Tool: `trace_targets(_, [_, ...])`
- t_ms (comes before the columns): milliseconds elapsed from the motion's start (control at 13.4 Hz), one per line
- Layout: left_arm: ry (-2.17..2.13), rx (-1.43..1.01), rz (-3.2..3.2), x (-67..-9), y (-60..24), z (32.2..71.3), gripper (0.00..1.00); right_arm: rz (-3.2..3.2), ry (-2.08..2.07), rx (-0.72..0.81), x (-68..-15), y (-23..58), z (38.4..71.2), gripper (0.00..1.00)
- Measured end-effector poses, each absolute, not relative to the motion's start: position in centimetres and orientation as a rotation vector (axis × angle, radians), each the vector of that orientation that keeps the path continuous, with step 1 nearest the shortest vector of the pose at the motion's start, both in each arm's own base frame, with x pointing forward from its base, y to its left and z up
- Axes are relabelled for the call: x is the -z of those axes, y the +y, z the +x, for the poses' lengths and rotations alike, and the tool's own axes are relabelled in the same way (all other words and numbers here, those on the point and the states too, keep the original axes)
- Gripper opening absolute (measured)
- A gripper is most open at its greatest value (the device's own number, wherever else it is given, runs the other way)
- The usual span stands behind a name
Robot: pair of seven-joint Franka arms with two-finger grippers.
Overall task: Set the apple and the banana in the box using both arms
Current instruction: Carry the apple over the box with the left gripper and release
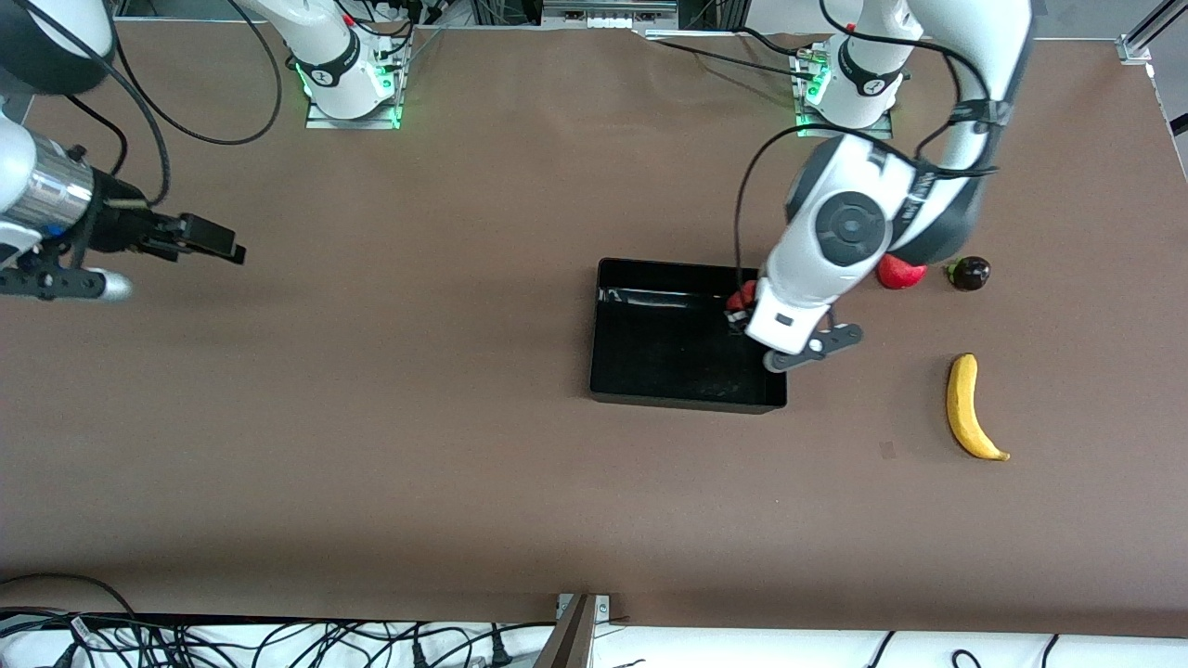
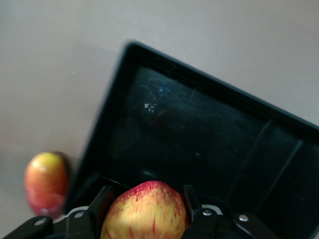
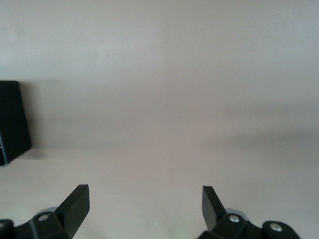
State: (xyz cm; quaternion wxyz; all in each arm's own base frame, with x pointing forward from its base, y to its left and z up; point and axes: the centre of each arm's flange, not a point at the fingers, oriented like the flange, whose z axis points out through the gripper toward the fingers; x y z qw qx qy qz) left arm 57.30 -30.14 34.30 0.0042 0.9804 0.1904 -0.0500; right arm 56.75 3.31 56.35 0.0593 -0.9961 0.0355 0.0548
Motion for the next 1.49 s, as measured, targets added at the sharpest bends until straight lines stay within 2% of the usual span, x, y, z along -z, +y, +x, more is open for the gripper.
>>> trace_targets(298, [0.65, 0.142, 3.043, -29.2, -35.6, 55.3, 0.63, -3.077, 0.016, -0.12, -56.6, 3.9, 53.8, 1.0])
trace_targets(745, [0.766, 0.122, 2.995, -22.4, -39.6, 52.9, 0.63, -3.112, -0.035, -0.052, -57.4, 3.5, 54.3, 1.0])
trace_targets(1191, [0.772, 0.061, 3.024, -19.2, -39.6, 51.3, 0.63, -3.124, -0.03, -0.017, -59.3, 3.0, 54.5, 1.0])
trace_targets(1266, [0.769, 0.06, 3.028, -19.2, -39.6, 51.3, 0.69, -3.124, -0.03, -0.013, -59.4, 2.9, 54.6, 1.0])
trace_targets(1489, [0.771, 0.078, 3.043, -18.7, -39.3, 51.0, 0.99, -3.125, -0.034, -0.014, -59.5, 3.0, 54.7, 1.0])
